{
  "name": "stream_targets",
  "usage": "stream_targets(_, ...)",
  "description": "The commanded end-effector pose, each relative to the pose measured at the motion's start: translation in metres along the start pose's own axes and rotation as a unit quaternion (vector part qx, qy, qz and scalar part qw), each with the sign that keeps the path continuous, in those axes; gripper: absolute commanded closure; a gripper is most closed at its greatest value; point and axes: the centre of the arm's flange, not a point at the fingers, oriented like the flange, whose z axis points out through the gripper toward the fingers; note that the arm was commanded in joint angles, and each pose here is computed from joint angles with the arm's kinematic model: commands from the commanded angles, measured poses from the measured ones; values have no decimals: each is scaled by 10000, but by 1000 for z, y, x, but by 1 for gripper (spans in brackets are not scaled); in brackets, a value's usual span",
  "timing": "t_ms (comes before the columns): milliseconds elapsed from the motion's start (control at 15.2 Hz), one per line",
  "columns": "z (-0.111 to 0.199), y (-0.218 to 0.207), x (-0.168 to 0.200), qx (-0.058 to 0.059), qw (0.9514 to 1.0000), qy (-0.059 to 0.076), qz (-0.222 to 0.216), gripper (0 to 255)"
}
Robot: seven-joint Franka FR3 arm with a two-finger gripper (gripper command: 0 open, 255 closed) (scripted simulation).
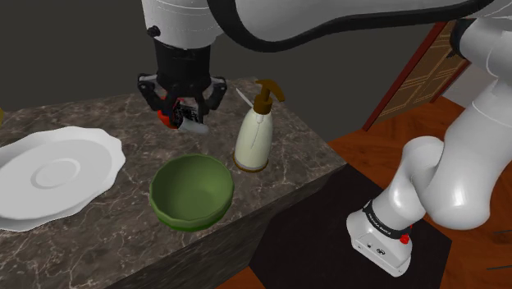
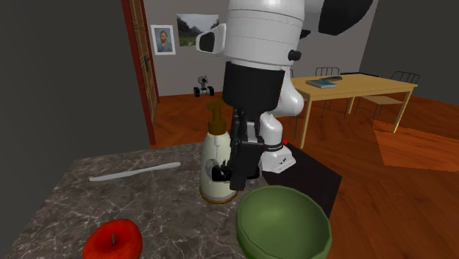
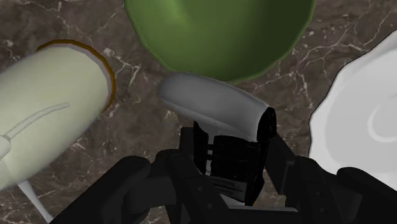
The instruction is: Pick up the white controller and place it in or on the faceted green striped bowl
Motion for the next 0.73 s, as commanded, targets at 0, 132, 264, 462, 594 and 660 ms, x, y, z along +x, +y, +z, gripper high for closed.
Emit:
stream_targets(0,-6,-2,-26,1,10000,2,7,255)
stream_targets(132,-10,-6,-52,1,10000,2,7,255)
stream_targets(264,-14,-10,-78,1,10000,2,7,255)
stream_targets(462,-13,-13,-101,1,10000,2,7,255)
stream_targets(594,-2,-13,-102,1,10000,2,7,255)
stream_targets(660,3,-13,-103,1,10000,2,7,255)
